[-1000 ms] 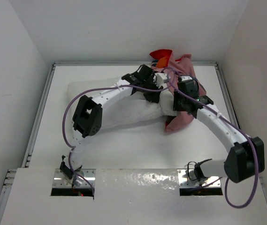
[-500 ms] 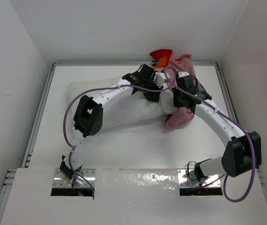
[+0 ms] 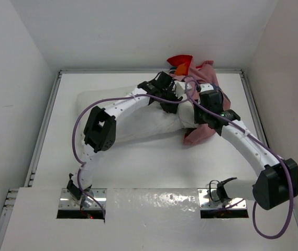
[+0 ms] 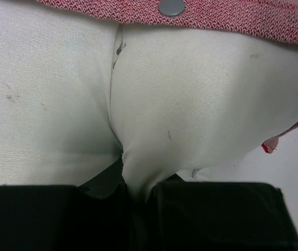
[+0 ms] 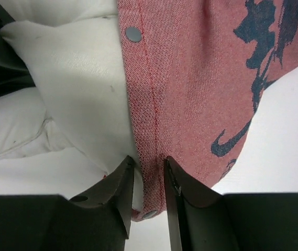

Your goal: Put the pillow into the pillowcase

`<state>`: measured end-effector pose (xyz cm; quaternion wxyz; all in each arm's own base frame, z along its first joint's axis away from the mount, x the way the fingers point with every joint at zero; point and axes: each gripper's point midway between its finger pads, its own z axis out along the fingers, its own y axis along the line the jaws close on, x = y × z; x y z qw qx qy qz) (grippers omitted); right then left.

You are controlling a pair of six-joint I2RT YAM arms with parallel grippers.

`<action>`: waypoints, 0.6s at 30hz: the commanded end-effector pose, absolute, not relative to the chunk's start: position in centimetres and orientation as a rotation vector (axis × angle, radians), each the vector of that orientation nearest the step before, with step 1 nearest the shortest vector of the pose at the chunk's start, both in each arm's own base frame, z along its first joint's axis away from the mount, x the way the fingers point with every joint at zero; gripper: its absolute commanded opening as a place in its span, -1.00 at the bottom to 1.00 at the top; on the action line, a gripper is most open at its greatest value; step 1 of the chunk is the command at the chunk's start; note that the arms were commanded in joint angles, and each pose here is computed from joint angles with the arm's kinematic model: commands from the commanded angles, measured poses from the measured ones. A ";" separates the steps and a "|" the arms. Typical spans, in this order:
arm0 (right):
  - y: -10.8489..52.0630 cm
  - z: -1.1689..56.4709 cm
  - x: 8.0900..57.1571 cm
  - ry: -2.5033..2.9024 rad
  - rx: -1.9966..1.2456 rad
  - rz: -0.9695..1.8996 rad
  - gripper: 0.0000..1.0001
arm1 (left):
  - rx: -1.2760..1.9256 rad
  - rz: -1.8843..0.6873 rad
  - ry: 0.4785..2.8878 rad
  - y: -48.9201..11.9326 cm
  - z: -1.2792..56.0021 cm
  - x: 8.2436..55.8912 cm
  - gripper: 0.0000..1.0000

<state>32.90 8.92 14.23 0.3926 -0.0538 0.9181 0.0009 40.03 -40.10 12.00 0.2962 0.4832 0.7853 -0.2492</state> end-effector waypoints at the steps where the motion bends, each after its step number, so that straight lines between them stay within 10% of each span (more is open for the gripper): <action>1: 8.6 16.1 34.6 2.267 -0.167 -0.051 -0.40 | 1.342 -0.612 2.099 -39.2 10.2 39.9 -1.00; 6: 7.7 15.3 37.1 2.252 -0.131 -0.145 -0.35 | 1.380 -0.652 2.128 -39.2 9.1 38.4 -1.00; 12: 6.0 14.8 38.7 2.276 -0.087 -0.251 -0.83 | 1.415 -0.639 2.163 -38.4 7.8 37.3 -1.00; 18: 5.3 16.6 38.5 2.235 -0.077 -0.288 -0.52 | 1.427 -0.625 2.173 -38.2 7.4 37.2 -1.00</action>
